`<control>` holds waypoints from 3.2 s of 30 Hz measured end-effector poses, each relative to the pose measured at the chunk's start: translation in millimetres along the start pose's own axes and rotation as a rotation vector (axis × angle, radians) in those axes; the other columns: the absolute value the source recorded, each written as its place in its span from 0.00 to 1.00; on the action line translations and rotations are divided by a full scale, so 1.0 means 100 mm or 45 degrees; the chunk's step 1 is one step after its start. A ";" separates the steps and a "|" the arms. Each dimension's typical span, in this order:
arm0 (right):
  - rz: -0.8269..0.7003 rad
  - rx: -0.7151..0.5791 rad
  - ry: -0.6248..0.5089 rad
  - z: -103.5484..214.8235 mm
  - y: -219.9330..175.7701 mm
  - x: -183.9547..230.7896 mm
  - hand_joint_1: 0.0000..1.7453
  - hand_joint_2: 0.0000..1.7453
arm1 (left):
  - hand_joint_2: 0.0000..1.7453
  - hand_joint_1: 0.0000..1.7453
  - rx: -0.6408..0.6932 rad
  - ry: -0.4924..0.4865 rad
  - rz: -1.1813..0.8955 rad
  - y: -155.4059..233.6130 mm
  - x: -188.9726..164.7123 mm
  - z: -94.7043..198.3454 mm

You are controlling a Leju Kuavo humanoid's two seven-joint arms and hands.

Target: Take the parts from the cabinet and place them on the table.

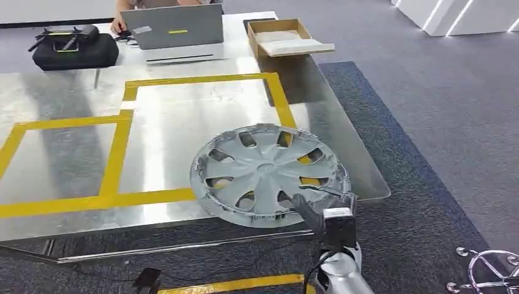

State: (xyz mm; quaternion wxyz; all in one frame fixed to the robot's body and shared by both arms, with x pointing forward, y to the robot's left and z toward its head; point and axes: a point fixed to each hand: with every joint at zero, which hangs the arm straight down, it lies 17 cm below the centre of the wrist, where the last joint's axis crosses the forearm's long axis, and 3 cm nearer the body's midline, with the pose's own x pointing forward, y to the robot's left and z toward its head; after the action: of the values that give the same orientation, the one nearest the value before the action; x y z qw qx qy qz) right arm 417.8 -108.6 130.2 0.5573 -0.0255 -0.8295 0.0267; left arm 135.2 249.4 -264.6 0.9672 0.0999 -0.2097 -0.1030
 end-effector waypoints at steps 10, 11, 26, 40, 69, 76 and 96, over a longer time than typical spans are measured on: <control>-0.006 0.001 -0.006 -0.02 0.00 0.02 0.00 1.00 | 0.00 0.00 0.000 -0.005 -0.004 0.00 0.02 0.00; -0.006 0.001 -0.006 -0.02 0.00 0.02 0.00 1.00 | 0.00 0.00 -0.001 -0.005 -0.005 0.00 0.02 0.00; -0.006 0.003 -0.009 -0.02 0.01 0.02 0.00 1.00 | 0.00 0.00 -0.033 -0.001 -0.027 -0.07 0.04 0.01; -0.007 0.005 -0.011 -0.02 0.02 0.03 0.00 1.00 | 0.00 0.00 -0.045 0.006 -0.043 -0.09 0.02 0.01; -0.006 0.008 -0.017 -0.04 0.02 0.04 0.00 1.00 | 0.00 0.00 -0.060 0.022 -0.041 -0.12 0.00 0.02; -0.007 0.008 -0.007 -0.02 0.02 0.02 0.00 1.00 | 0.00 0.00 -0.061 0.024 -0.043 -0.12 -0.01 0.02; -0.007 0.005 -0.008 -0.03 0.01 0.03 0.00 1.00 | 1.00 0.00 -0.061 0.046 -0.044 -0.12 -0.03 0.02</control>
State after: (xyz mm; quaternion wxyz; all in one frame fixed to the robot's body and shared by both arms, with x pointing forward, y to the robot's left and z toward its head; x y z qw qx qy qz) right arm 419.3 -107.3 134.0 0.5547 -0.0220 -0.8314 0.0267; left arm 129.8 238.4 -267.0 0.9710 0.0823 -0.1878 -0.1227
